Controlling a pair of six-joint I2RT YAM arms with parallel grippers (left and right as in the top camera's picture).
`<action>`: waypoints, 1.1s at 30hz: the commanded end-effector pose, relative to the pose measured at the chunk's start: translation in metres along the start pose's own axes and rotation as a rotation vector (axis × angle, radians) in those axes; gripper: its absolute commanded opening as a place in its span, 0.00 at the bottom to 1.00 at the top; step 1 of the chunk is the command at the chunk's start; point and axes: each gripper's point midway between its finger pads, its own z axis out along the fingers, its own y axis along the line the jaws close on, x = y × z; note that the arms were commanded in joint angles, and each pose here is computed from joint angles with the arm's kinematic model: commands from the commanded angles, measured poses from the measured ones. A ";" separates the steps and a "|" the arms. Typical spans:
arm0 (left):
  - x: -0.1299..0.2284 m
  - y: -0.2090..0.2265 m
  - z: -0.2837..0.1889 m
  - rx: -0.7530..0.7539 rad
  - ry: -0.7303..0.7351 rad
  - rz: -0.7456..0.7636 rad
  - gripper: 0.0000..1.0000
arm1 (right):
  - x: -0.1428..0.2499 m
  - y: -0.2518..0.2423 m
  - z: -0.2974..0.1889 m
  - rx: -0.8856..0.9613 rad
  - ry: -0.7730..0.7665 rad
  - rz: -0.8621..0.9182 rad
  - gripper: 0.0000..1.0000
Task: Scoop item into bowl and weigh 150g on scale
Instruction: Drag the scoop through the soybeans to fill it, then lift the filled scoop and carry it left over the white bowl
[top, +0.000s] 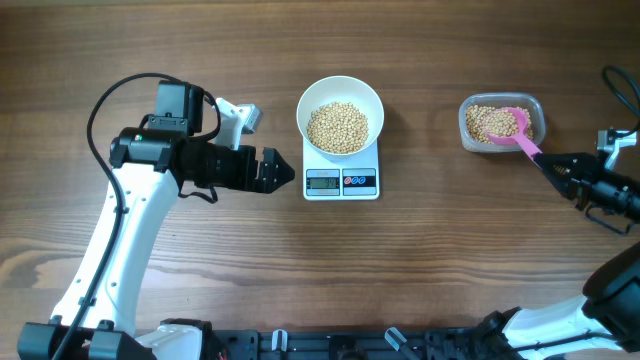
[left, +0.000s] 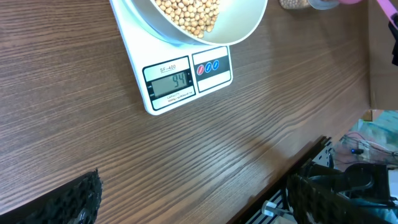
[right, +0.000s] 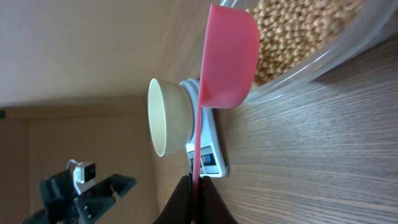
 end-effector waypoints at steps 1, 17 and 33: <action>0.002 -0.001 0.001 0.018 0.003 0.012 1.00 | -0.001 0.012 0.000 -0.088 -0.024 -0.074 0.04; 0.002 -0.001 0.001 0.018 0.003 0.012 1.00 | 0.025 0.039 0.009 -0.170 0.050 -0.072 0.04; 0.002 -0.001 0.001 0.018 0.003 0.012 1.00 | 0.070 0.112 0.083 -0.305 0.328 -0.213 0.04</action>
